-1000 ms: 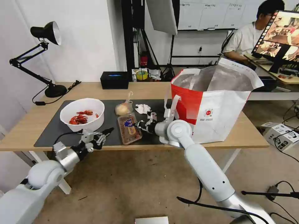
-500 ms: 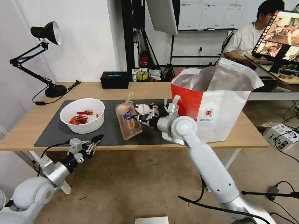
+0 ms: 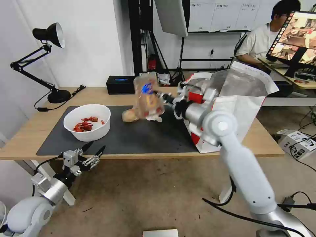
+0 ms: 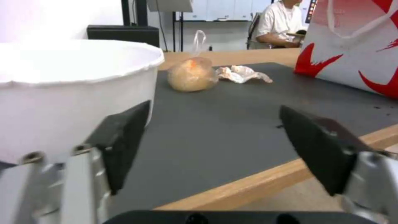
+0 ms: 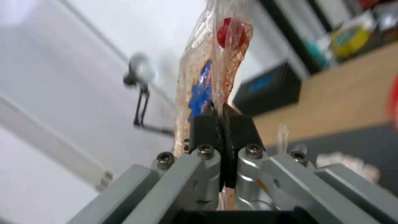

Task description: Pick up the trash from the table and place it into the takeout bag.

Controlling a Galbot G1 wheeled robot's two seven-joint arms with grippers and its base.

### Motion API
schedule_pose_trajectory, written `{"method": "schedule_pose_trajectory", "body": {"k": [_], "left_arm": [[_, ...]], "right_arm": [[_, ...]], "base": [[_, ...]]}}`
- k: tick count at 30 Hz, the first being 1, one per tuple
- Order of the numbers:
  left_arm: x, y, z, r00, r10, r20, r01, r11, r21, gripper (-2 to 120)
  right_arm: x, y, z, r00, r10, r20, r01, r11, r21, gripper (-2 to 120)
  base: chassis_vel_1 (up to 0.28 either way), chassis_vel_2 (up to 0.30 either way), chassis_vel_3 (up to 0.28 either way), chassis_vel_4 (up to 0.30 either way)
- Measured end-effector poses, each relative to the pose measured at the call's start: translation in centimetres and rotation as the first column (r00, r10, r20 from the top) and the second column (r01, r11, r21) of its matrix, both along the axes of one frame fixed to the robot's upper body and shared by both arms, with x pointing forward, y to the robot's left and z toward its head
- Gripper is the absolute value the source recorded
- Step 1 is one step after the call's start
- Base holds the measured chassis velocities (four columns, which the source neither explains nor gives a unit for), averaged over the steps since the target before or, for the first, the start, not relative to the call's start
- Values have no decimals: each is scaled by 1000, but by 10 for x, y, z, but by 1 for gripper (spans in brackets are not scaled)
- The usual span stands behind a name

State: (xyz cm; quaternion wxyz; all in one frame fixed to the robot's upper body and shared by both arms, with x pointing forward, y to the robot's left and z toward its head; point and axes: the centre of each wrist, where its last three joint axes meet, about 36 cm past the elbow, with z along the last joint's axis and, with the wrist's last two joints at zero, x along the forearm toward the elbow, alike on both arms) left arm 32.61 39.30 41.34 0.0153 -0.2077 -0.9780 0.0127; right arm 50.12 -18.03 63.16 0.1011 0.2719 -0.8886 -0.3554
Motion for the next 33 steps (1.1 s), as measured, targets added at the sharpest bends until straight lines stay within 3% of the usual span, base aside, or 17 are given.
{"method": "schedule_pose_trajectory", "body": {"k": [7, 8, 13, 16, 22, 28, 33], "left_arm": [[-3, -3, -1, 1000, 4, 2, -4, 1000, -10, 106], [-3, -4, -1, 1000, 5, 3, -5, 1000, -12, 109], [-5, -8, -1, 1000, 10, 1, -10, 1000, -17, 114], [-7, -13, 0, 1000, 11, 2, -11, 1000, -24, 114], [-8, -18, 0, 1000, 2, -2, -2, 1000, -27, 112], [-10, -22, -1, 1000, -2, -6, 1, 1000, -30, 101], [-12, -22, 0, 1000, -2, -6, 2, 1000, -30, 100]], "right_arm": [[0, -24, 25, 987, -148, 68, 144, 988, 54, 0], [4, -33, 27, 971, -219, 97, 214, 975, 58, 0], [8, -48, 24, 930, -336, 148, 333, 942, 43, 0], [7, -63, 15, 882, -431, 191, 441, 898, -13, 0], [4, -74, -2, 852, -474, 222, 502, 861, -88, 0], [-7, -74, -20, 861, -466, 202, 492, 864, -105, 0], [-14, -74, -26, 868, -458, 194, 483, 869, -110, 0]], "base": [[0, 0, 0, 0], [0, 0, 0, 0], [0, 0, 0, 0], [0, 0, 0, 0], [0, 0, 0, 0], [0, 0, 0, 0], [0, 0, 0, 0]]}}
